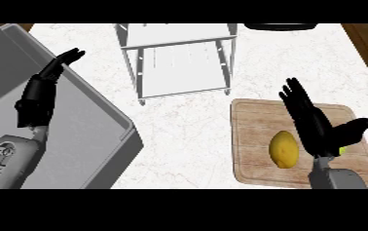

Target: Pick the pear from the cutting board and place it in the tiered basket

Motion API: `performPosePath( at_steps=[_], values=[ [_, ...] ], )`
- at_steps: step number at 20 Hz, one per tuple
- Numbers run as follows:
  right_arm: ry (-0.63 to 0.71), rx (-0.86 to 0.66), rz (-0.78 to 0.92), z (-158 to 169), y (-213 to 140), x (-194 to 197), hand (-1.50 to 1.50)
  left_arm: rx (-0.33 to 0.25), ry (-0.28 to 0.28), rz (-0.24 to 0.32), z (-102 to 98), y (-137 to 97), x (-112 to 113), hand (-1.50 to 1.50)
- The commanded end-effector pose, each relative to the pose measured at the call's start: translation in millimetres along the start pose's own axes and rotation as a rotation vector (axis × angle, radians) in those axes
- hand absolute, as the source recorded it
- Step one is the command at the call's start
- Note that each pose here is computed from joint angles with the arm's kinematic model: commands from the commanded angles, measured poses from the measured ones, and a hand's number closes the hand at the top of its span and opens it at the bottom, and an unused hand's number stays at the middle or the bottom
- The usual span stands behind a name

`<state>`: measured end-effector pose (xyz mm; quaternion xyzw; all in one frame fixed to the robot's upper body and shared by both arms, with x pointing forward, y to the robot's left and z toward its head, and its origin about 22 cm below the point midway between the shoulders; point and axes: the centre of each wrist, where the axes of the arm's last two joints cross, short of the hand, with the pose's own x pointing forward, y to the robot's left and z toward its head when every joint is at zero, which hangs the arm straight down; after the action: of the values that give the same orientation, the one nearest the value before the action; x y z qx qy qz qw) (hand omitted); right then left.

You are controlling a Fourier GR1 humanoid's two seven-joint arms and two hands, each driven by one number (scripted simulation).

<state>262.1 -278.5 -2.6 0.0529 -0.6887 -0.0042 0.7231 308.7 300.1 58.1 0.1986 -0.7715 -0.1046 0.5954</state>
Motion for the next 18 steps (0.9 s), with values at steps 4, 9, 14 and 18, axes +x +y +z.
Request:
performPosePath(
  at_steps=[4, 9, 14, 18],
  values=[
    [-0.134, 0.288, 0.115, -12.5, -48.0, 61.6, 1.50, -0.163, 0.186, 0.210, 18.5, -39.4, -7.6, 0.00],
    [-0.118, -0.158, 0.273, 10.5, -124.5, 80.2, -1.50, -0.238, 0.322, 0.368, 37.3, -55.5, -9.9, 0.00],
    [-0.191, 0.094, 0.369, 18.5, -138.8, 93.2, -1.50, -0.278, 0.350, 0.398, 40.4, -52.9, -7.7, 0.00],
    [-0.114, 0.228, 0.585, 24.3, -146.6, 123.2, -1.50, -0.294, 0.352, 0.404, 31.2, -51.1, 4.4, 0.00]
  ],
)
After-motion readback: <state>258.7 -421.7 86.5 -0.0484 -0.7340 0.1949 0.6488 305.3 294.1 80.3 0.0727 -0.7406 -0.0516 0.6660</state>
